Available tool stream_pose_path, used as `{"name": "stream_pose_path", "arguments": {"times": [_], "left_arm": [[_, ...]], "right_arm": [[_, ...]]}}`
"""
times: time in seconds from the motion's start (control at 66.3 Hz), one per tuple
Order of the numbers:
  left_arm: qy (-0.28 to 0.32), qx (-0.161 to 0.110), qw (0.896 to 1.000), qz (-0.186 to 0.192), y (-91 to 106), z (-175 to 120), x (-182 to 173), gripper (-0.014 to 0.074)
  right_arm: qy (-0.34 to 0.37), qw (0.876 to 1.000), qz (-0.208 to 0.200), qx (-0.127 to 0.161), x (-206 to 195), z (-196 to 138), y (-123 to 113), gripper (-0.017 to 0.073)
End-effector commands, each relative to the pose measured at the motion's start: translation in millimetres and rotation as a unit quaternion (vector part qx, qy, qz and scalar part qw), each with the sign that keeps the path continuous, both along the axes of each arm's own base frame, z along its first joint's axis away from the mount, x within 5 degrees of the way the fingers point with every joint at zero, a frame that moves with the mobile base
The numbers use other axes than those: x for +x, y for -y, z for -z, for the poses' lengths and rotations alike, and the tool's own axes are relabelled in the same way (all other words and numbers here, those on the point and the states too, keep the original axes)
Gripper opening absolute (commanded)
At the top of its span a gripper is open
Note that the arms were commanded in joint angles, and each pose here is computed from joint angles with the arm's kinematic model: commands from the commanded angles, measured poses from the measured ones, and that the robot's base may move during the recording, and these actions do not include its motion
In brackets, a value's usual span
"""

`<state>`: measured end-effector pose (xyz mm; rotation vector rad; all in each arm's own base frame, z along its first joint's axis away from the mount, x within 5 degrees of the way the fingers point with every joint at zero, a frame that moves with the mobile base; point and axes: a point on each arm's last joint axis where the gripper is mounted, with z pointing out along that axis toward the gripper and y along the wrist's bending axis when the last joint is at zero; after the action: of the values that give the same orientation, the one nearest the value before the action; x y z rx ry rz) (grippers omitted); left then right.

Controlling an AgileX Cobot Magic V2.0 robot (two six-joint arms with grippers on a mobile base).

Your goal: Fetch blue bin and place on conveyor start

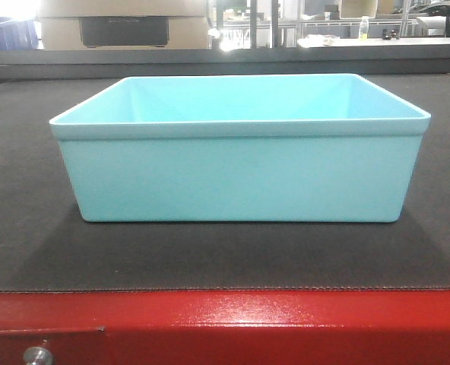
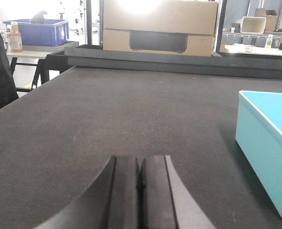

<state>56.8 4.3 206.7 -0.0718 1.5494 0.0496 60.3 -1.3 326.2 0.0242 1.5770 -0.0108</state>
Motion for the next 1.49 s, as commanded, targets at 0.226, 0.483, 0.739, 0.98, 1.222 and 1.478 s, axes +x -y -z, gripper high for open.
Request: {"name": "stream_pose_path", "arguments": {"times": [0.226, 0.483, 0.739, 0.98, 1.222, 1.478], "left_arm": [[0.016, 0.001, 1.000, -0.002, -0.2, -3, -1, -0.0111], [0.016, 0.001, 1.000, -0.002, -0.2, -3, -1, -0.0111], [0.016, 0.001, 1.000, -0.002, -0.2, -3, -1, -0.0111], [0.016, 0.001, 1.000, -0.002, -0.2, -3, -1, -0.0111], [0.016, 0.001, 1.000, -0.002, -0.2, -3, -1, -0.0111], [0.016, 0.001, 1.000, -0.002, -0.2, -3, -1, -0.0111]], "right_arm": [[0.016, 1.000, 0.003, -0.009, -1, -3, 0, -0.0162], [0.011, 1.000, 0.013, 0.004, -7, 21, 1, -0.0162], [-0.047, 0.996, 0.044, 0.062, -8, 107, 3, -0.0162], [-0.092, 0.994, 0.055, 0.026, -6, 138, 5, -0.0162], [-0.092, 0.994, 0.054, 0.029, -6, 138, 5, -0.0162], [-0.091, 0.994, 0.052, 0.042, -6, 138, 4, -0.0162]]}}
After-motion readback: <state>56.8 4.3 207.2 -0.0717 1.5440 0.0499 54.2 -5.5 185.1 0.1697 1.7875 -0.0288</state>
